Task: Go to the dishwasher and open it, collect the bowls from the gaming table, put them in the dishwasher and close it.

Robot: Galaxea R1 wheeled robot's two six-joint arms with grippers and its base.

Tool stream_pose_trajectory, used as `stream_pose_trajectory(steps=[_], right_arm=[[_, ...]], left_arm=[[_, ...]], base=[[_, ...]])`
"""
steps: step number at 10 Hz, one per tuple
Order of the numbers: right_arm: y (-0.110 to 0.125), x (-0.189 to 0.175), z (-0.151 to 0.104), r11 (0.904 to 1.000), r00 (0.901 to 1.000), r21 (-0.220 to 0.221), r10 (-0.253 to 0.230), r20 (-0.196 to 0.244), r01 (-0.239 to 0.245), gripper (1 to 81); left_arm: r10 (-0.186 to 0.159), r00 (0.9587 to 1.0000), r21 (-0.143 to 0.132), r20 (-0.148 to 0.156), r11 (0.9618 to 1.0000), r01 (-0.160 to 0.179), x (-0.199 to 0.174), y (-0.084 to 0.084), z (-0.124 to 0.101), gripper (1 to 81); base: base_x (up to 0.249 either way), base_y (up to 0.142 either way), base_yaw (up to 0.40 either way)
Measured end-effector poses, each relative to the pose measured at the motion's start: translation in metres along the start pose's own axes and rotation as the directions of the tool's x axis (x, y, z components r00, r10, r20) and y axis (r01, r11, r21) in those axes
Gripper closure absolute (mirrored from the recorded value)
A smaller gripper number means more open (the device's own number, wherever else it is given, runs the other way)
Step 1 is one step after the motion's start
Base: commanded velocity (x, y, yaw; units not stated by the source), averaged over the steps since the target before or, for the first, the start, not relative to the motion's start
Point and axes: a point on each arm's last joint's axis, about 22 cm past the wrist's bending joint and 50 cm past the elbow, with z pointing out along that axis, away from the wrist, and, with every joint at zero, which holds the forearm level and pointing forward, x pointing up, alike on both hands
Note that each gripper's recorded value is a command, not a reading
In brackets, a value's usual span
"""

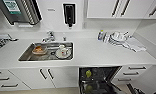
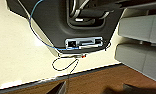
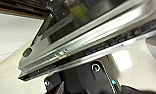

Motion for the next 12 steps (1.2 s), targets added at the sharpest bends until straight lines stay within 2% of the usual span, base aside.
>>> stream_pose_trajectory(steps=[2,4,6,9,10,12], right_arm=[[0.028,-0.049,0.016,0.9991,0.997,-0.033,0.028,0.072,-0.026,1.0],[0.068,-0.101,0.023,0.9936,0.9878,-0.089,0.081,0.133,-0.069,1.0],[0.095,-0.134,0.028,0.9868,0.9818,-0.128,0.118,0.149,-0.099,1.0],[0.097,-0.17,0.059,0.9837,0.9749,-0.123,0.15,0.164,-0.131,1.0],[0.093,-0.179,0.072,0.9804,0.971,-0.113,0.178,0.16,-0.161,1.0],[0.089,-0.187,0.09,0.9614,0.9514,-0.099,0.269,0.149,-0.257,1.0]], left_arm=[[-0.028,0.9994,0.01,-0.021,0.9996,0.028,0.018,-0.005,0.001,1.0],[-0.025,0.999,0.024,-0.036,0.9994,0.026,0.031,-0.014,-0.002,1.0],[-0.022,0.9978,0.036,-0.063,0.9991,0.024,0.054,-0.021,-0.005,1.0],[-0.023,0.9936,0.045,-0.111,0.9986,0.028,0.096,-0.028,-0.007,1.0],[-0.021,0.9917,0.044,-0.127,0.9986,0.027,0.109,-0.028,-0.007,1.0],[-0.011,0.9887,0.046,-0.149,0.9988,0.018,0.13,-0.03,-0.007,1.0]], base=[[0.0,0.0,0.0],[0.0,0.0,0.0],[0.0,0.0,0.0],[0.0,0.0,0.0],[0.0,0.0,0.0],[0.0,0.0,0.0]])
